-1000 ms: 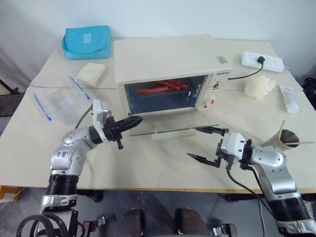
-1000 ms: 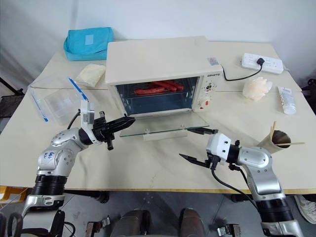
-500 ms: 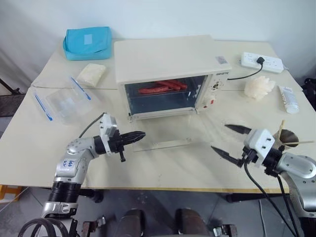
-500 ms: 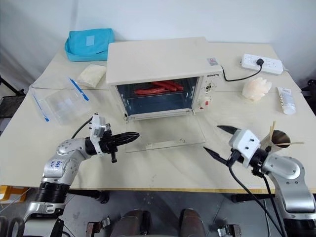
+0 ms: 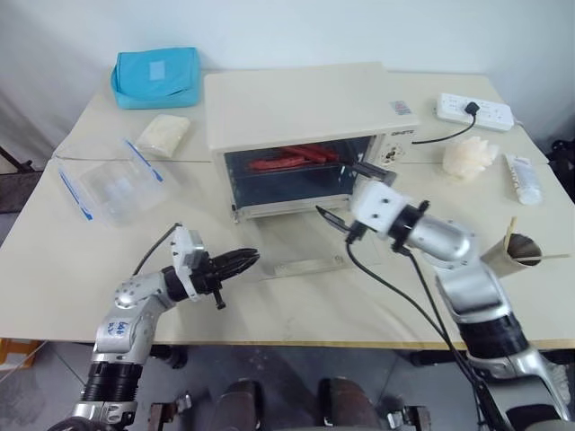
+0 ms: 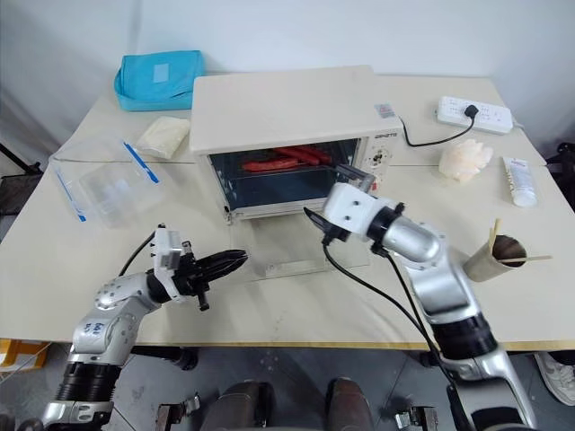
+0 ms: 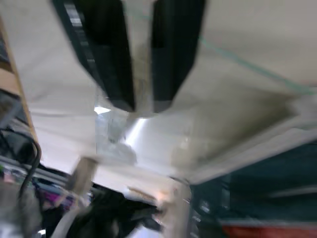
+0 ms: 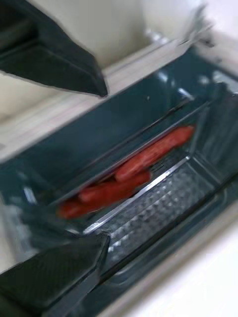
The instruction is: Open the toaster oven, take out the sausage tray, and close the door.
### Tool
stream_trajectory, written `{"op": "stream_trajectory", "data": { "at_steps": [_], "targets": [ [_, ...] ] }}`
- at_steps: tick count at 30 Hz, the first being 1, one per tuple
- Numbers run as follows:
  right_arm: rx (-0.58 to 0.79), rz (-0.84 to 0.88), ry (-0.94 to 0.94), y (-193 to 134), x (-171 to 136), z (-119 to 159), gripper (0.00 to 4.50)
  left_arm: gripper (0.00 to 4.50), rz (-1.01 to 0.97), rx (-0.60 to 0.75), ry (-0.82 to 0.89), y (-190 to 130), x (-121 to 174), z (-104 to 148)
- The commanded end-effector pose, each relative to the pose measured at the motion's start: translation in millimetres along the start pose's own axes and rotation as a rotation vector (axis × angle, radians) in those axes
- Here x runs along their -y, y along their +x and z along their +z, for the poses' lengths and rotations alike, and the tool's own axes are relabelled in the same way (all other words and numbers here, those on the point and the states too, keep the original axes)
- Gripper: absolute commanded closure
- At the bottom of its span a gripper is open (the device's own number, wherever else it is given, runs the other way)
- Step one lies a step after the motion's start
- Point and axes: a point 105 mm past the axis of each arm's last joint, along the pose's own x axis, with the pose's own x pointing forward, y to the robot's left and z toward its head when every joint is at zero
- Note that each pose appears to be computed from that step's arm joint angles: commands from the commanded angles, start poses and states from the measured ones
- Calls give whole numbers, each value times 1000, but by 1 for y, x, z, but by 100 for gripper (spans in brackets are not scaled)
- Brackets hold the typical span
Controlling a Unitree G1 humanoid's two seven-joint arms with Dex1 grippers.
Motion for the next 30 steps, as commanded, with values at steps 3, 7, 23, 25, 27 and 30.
{"op": "stream_trajectory", "data": {
  "at_steps": [3, 7, 23, 25, 27, 30],
  "targets": [
    [6, -54, -145, 35, -3, 3, 0, 204, 96, 71, 57, -22, -1, 32],
    [-15, -101, -214, 53, 3, 1, 0, 83, 132, 90, 69, -30, 2, 39],
    [-37, -108, -327, 83, -6, -4, 224, 0, 164, 114, 77, -26, 3, 41],
    [-56, -107, -328, 83, -7, -7, 254, 0, 164, 117, 79, -25, 1, 42],
    [-64, -109, -333, 83, -7, -8, 254, 0, 162, 123, 81, -23, 0, 43],
    [-86, -114, -324, 84, -6, -10, 254, 0, 153, 128, 87, -21, -2, 44]
  ]
}}
